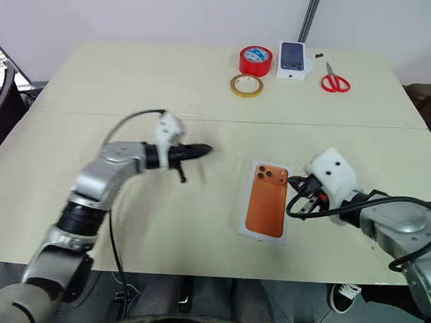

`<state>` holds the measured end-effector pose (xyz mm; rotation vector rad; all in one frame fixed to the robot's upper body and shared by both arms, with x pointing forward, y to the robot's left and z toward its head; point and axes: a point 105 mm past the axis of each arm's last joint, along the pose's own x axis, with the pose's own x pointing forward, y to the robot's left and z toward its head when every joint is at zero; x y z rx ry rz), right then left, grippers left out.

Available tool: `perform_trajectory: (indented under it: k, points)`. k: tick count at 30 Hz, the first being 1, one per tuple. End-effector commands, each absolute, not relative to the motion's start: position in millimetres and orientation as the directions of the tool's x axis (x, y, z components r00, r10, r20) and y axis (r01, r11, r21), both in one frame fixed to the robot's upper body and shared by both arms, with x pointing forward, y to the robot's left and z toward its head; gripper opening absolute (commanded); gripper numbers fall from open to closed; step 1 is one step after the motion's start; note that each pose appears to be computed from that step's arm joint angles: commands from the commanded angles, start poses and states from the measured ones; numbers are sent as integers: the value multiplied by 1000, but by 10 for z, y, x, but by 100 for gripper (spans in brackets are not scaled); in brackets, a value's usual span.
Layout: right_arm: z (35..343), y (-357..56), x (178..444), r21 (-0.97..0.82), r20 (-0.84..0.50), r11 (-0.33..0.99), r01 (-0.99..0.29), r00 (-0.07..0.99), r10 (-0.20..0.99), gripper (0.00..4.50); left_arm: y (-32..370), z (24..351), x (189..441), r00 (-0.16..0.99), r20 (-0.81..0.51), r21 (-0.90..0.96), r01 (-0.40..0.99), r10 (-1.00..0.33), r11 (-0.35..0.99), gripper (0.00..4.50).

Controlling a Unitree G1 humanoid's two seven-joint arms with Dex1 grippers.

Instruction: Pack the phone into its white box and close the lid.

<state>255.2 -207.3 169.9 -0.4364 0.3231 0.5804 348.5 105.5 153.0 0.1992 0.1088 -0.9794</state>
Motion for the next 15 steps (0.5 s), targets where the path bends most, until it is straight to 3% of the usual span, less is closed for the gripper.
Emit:
perform_trajectory:
  k: [1,6,15]
  points:
    - [1882,-2197,2704,-295,-287,796,-528,844,454,6,1602,1696,3482,671,-133,145,741,-729,656,0]
    - [1888,-2381,2851,-199,-228,845,-497,862,453,6,2167,1584,3365,777,-163,162,629,-608,760,0]
    - [1797,-2305,2903,-177,-214,841,-511,854,474,6,2413,1525,3336,829,-175,160,556,-531,815,0]
